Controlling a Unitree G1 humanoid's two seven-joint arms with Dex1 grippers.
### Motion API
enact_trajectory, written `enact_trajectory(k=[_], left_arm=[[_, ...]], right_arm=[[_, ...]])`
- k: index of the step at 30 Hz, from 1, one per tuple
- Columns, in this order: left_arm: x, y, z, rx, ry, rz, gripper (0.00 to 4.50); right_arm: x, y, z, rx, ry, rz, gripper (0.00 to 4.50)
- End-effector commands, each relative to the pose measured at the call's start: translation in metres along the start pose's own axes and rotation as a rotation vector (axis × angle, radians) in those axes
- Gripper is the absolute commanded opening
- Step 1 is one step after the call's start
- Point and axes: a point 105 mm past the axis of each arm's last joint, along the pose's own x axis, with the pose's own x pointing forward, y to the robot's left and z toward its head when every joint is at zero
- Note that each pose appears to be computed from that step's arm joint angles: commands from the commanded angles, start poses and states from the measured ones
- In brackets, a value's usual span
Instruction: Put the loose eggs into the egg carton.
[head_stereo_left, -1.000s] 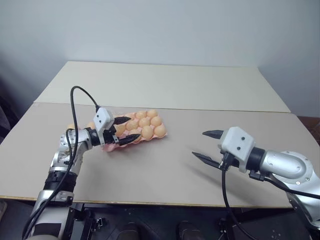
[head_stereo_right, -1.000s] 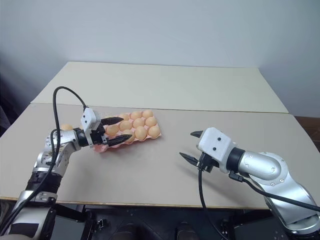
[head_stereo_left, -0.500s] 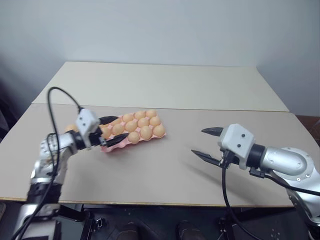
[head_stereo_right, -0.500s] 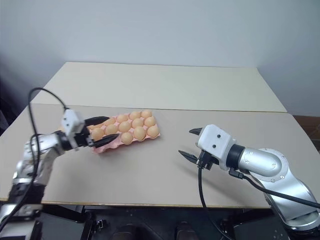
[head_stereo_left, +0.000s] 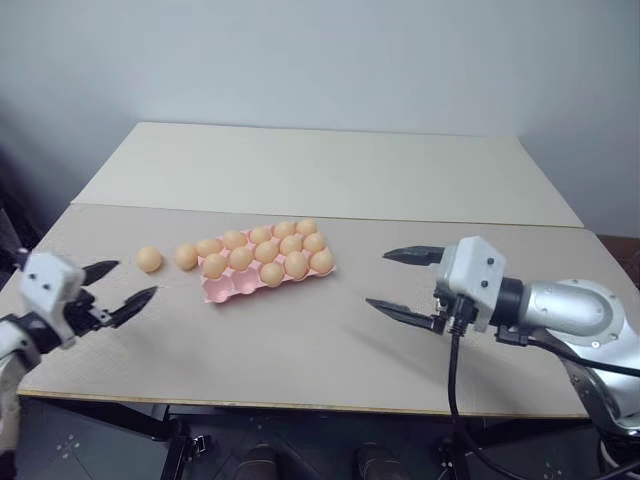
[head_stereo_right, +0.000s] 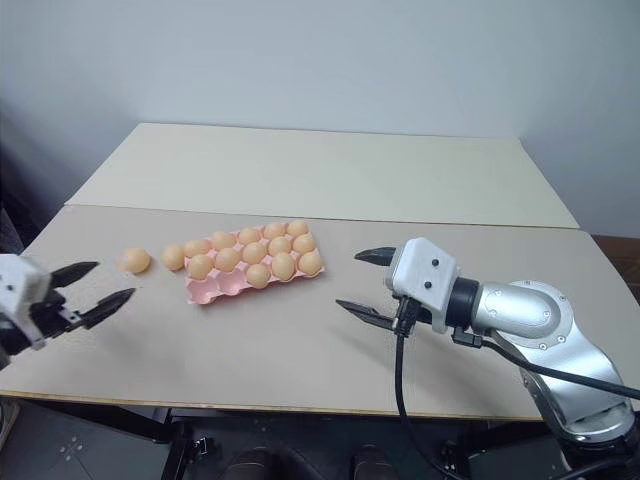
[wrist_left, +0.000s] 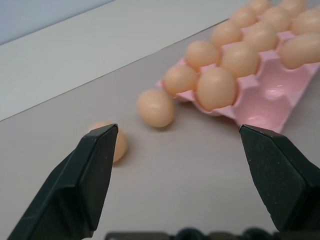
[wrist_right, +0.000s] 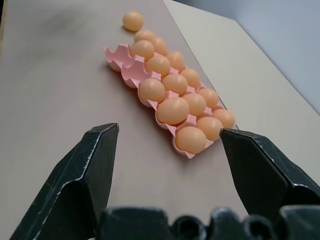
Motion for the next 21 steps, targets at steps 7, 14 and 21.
enact_trajectory(k=[7,14,21], left_arm=[[-0.020,0.033,-0.015,-0.021,0.096,0.214,4.23],[-0.001,0.036,-0.022,-0.047,0.083,0.241,4.23],[0.036,0.044,-0.039,-0.059,0.087,0.306,4.23]], right_arm=[[0.002,0.000,0.005,-0.042,-0.024,0.047,3.82],[0.001,-0.001,0.002,-0.045,-0.005,0.040,3.82],[-0.003,-0.003,-0.001,-0.040,0.020,0.004,3.82]])
